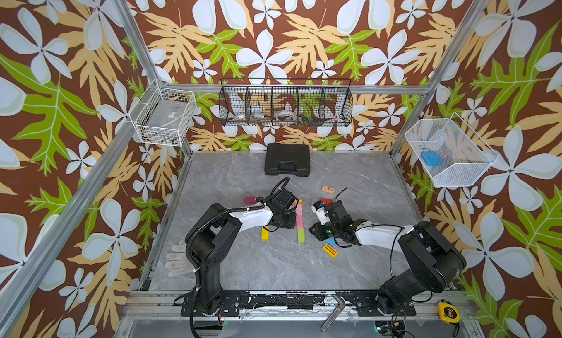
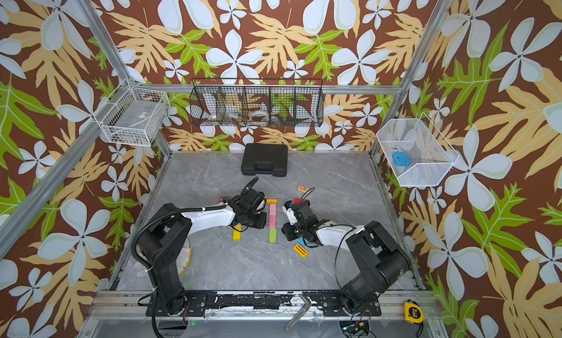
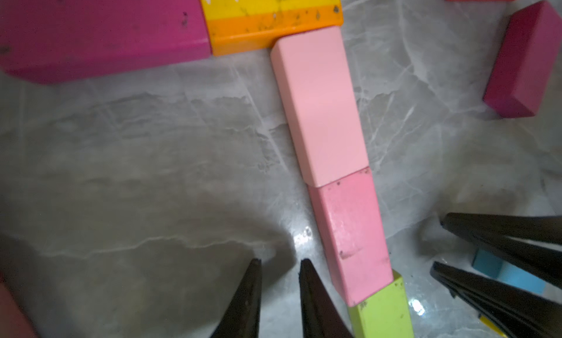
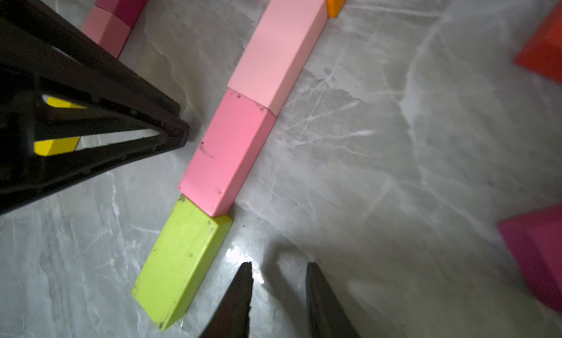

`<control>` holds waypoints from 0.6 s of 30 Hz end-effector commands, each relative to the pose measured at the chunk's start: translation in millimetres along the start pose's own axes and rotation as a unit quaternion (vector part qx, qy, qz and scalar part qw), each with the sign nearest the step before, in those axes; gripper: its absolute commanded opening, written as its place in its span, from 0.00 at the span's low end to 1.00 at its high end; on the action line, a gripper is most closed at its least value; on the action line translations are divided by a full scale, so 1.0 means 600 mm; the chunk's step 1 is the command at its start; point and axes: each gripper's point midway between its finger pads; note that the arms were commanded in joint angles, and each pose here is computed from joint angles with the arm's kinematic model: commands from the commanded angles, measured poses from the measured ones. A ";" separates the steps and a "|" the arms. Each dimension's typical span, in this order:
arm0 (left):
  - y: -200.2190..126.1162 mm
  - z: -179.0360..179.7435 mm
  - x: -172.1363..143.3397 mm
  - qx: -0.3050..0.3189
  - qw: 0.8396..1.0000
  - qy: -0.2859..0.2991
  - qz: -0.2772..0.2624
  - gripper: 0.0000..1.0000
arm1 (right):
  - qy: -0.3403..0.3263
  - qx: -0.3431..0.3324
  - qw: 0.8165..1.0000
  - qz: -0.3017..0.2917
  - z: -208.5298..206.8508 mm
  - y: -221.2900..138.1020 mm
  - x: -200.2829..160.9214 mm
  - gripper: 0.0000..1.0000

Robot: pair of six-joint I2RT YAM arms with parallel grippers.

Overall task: Assemble the number 7 with building blocks
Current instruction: Adjust the building block at the center of the board.

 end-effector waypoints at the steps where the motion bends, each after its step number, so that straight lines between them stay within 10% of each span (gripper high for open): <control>1: -0.005 0.009 -0.009 0.012 1.000 0.005 0.006 0.24 | -0.005 0.002 1.000 0.003 0.007 0.002 -0.003 0.31; 18: -0.023 -0.019 -0.056 -0.021 0.999 0.043 0.023 0.24 | 0.013 -0.023 0.999 0.026 0.010 -0.002 -0.030 0.26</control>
Point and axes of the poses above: each gripper's point midway between its finger pads, its own y axis out along the fingers, its own z axis along the line the jaws close on, x = y × z, and after that the axes turned 7 degrees about -y, right-handed
